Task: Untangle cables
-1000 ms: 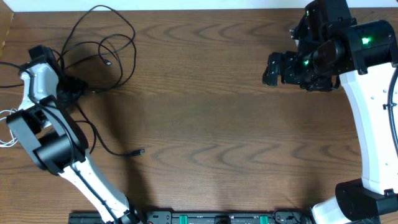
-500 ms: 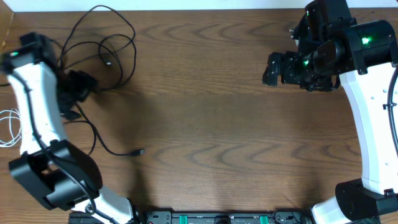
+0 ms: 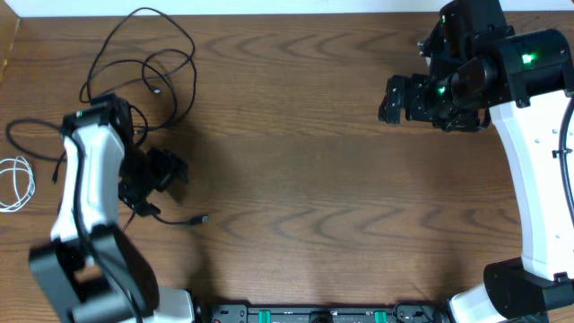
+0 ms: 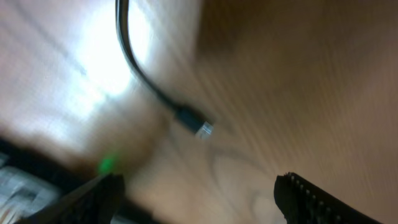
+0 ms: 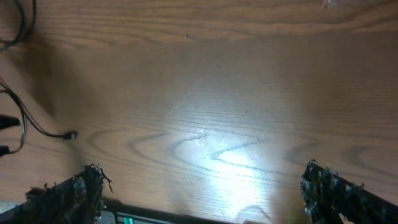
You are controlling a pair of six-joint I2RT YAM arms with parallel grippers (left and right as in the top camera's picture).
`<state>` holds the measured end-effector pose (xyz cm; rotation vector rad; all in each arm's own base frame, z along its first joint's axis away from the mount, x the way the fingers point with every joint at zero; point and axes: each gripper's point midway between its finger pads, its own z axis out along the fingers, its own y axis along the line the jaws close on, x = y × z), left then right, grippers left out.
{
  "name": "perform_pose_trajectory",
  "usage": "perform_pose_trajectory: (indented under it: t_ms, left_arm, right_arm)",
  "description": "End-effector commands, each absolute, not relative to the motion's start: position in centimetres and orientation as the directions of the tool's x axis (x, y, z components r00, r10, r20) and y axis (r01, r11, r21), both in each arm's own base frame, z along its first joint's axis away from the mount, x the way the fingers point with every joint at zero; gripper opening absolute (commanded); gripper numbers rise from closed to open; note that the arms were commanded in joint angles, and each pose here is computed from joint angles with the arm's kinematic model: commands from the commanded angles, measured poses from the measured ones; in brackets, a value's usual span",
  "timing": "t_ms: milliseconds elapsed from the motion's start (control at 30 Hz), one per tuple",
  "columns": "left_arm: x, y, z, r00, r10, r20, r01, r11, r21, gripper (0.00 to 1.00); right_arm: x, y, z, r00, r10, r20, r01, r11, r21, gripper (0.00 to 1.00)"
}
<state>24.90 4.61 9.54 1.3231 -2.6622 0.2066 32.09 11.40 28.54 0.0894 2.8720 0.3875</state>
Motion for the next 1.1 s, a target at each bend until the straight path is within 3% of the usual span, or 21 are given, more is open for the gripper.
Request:
perform_pose_trajectory:
  t_ms: [0,200,333,467,533,1067]
  left_arm:
    - [22.7,3.9,8.5,-0.491,-0.851,0.185,-0.870,0.490,-0.056,0.82]
    - [19.9,3.0,4.1,-0.341,-0.914,0.220,-0.936,0.352,0.010,0.78]
    - [20.5,3.2,1.9,-0.313,-0.932,0.183,-0.950,0.312,-0.032,0.70]
    - [21.2,4.0,1.4,-0.242,-0.961,0.137,-0.970,0.239,-0.041,0.68]
    - [21.3,4.7,1.3,-0.215,-0.971,0.102,-0.977,0.213,-0.030,0.60]
    - [20.7,6.4,-0.8,-0.175,-0.984,0.020,-0.983,0.175,0.047,0.41]
  right_arm:
    - [31.9,11.6,28.9,-0.967,0.075,-0.244,0.008,0.964,0.265,0.99]
    - [31.9,11.6,28.9,-0.967,0.075,-0.245,0.007,0.964,0.265,0.99]
    - [31.9,11.6,28.9,-0.967,0.075,-0.245,0.007,0.964,0.265,0.99]
    - [31.9,11.6,28.9,-0.967,0.075,-0.245,0.007,0.964,0.265,0.99]
    - [31.9,11.6,28.9,-0.967,0.075,-0.245,0.007,0.964,0.265,0.99]
    - [31.9,11.6,28.9,-0.967,0.075,-0.244,0.008,0.964,0.265,0.99]
